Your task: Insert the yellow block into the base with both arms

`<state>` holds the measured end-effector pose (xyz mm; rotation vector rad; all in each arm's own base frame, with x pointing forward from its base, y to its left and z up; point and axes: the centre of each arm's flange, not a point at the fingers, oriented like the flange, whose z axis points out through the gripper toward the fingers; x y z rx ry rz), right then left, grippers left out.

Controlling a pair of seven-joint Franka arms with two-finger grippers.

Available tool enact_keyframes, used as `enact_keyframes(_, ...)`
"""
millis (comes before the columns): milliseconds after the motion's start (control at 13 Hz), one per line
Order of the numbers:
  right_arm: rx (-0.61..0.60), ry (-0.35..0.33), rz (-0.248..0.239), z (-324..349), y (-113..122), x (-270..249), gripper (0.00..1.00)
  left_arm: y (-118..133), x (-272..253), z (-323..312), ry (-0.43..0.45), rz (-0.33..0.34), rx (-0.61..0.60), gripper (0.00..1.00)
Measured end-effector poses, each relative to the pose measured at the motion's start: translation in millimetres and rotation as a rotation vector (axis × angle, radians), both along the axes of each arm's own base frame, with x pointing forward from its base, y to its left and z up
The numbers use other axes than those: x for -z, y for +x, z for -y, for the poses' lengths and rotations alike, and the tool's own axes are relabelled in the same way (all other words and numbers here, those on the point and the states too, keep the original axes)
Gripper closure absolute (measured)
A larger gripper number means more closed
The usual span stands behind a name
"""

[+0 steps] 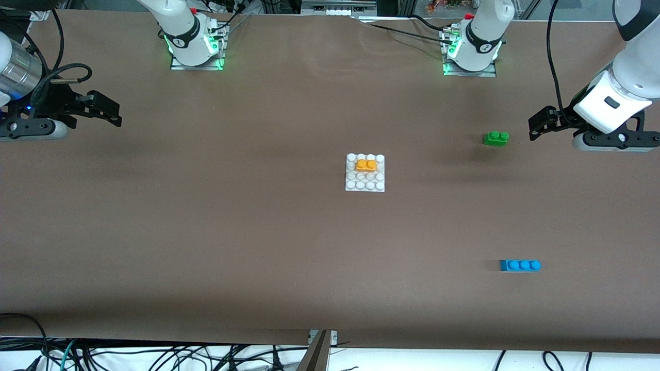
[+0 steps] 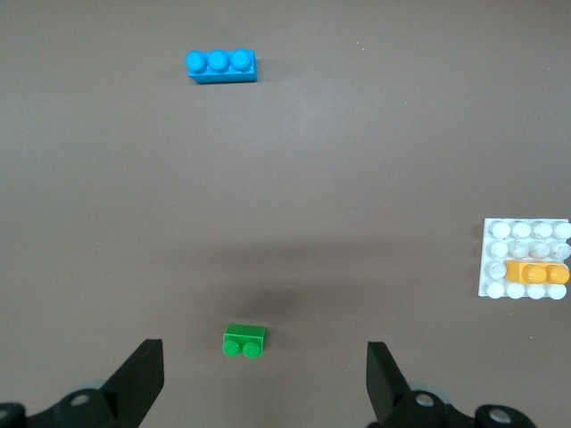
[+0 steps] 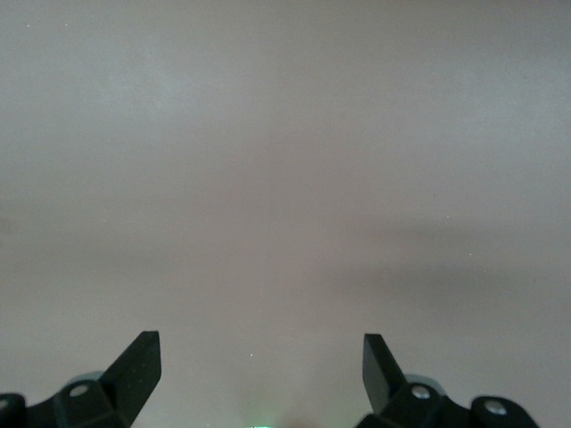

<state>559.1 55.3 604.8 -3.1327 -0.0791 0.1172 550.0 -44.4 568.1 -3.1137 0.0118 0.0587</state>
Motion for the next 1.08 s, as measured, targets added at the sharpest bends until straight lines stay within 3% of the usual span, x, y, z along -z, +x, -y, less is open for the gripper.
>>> enact_keyframes(692,0.0,0.0,0.0,0.0,0.0,-0.1,0.0,4.3,3.6,-23.5,-0.017,-0.003,-0.048,0.0)
enact_keyframes(1077,0.0,0.0,0.001,0.0,0.0,-0.2,0.0,22.4,1.6,-25.1,-0.016,-0.031,-0.052,0.0)
